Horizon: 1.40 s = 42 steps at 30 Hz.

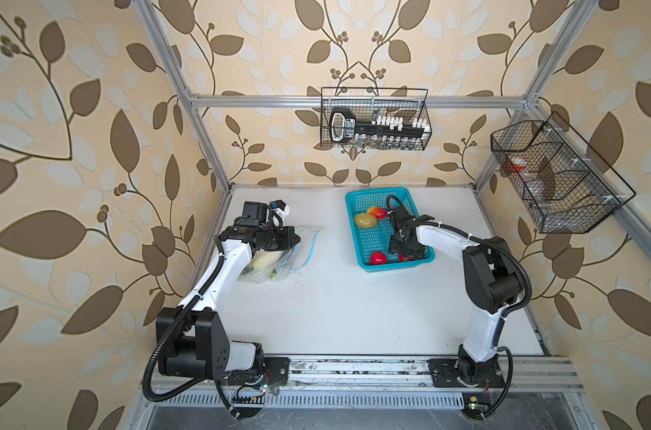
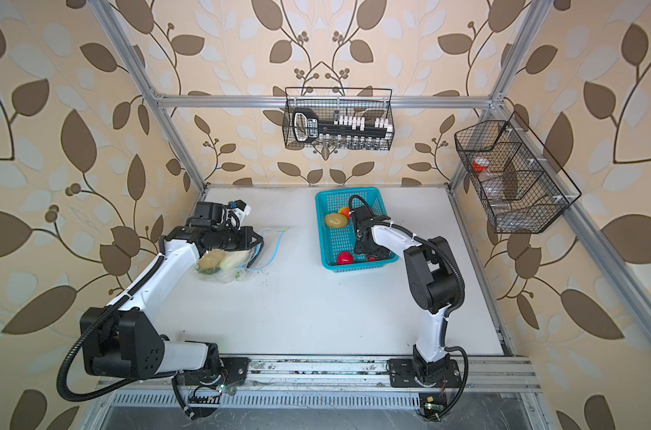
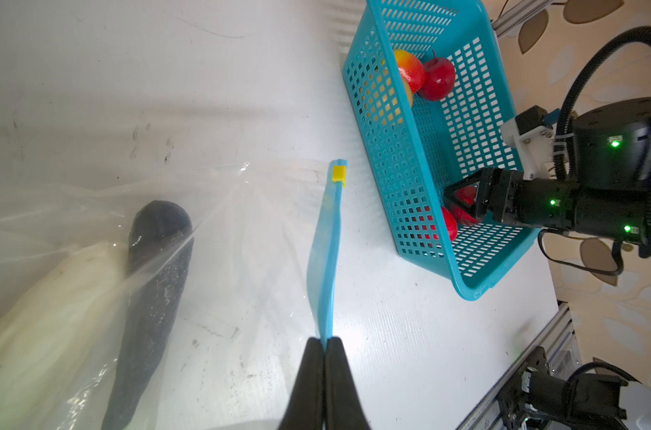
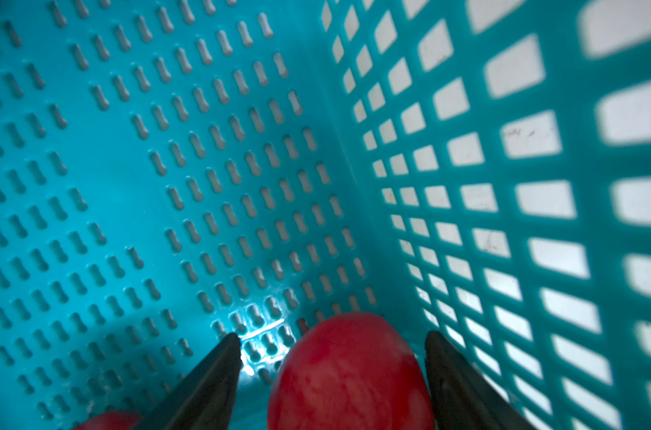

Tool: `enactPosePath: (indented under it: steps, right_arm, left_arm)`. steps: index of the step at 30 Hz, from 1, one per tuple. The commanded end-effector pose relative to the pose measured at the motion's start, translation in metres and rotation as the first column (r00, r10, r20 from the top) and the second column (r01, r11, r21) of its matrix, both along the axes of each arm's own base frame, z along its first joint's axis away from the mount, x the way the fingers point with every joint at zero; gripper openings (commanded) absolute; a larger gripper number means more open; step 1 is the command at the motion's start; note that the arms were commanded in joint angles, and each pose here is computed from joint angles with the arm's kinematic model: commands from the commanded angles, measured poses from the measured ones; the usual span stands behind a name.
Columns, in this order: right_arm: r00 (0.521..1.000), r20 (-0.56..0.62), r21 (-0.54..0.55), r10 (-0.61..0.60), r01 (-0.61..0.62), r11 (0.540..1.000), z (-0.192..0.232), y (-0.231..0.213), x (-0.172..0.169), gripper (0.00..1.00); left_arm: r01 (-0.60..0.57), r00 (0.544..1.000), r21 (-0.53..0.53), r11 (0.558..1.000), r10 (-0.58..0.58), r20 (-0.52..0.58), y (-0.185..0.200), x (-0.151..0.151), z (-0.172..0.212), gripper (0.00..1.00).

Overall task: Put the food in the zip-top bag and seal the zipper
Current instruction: 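Lower the right gripper onto a red radish in the basket, then close the right gripper on the red radish and lift it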

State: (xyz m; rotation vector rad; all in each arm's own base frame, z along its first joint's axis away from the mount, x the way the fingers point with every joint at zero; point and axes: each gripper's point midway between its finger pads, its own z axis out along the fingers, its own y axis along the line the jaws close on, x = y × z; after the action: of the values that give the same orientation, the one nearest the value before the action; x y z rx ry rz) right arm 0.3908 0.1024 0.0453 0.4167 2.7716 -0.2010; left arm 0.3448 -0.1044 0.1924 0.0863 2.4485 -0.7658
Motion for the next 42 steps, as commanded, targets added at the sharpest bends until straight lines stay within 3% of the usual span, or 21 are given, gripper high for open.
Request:
enactPosePath:
  steps: [1, 8, 19, 42]
  right_arm:
    - [1.000, -0.019, 0.017, -0.006, 0.007, 1.000, -0.005, 0.002, 0.001, 0.74]
    - [1.000, -0.014, 0.065, -0.001, 0.002, 0.998, -0.005, 0.011, 0.002, 0.66]
    - [1.000, 0.011, 0.168, 0.001, -0.003, 0.986, -0.002, 0.027, 0.005, 0.41]
    - [0.967, 0.242, 0.277, -0.073, 0.003, 0.961, 0.053, 0.027, 0.011, 0.33]
  left_arm:
    - [-0.005, 0.999, 0.000, 1.000, 0.005, 0.038, 0.004, 0.002, 0.008, 0.00]
    - [-0.008, 0.999, 0.002, 1.000, 0.008, 0.039, 0.005, 0.002, 0.008, 0.00]
    - [-0.010, 0.999, -0.005, 1.000, 0.010, 0.038, 0.006, 0.002, 0.010, 0.00]
    - [-0.031, 0.999, -0.005, 0.999, 0.032, 0.034, 0.009, 0.004, 0.008, 0.00]
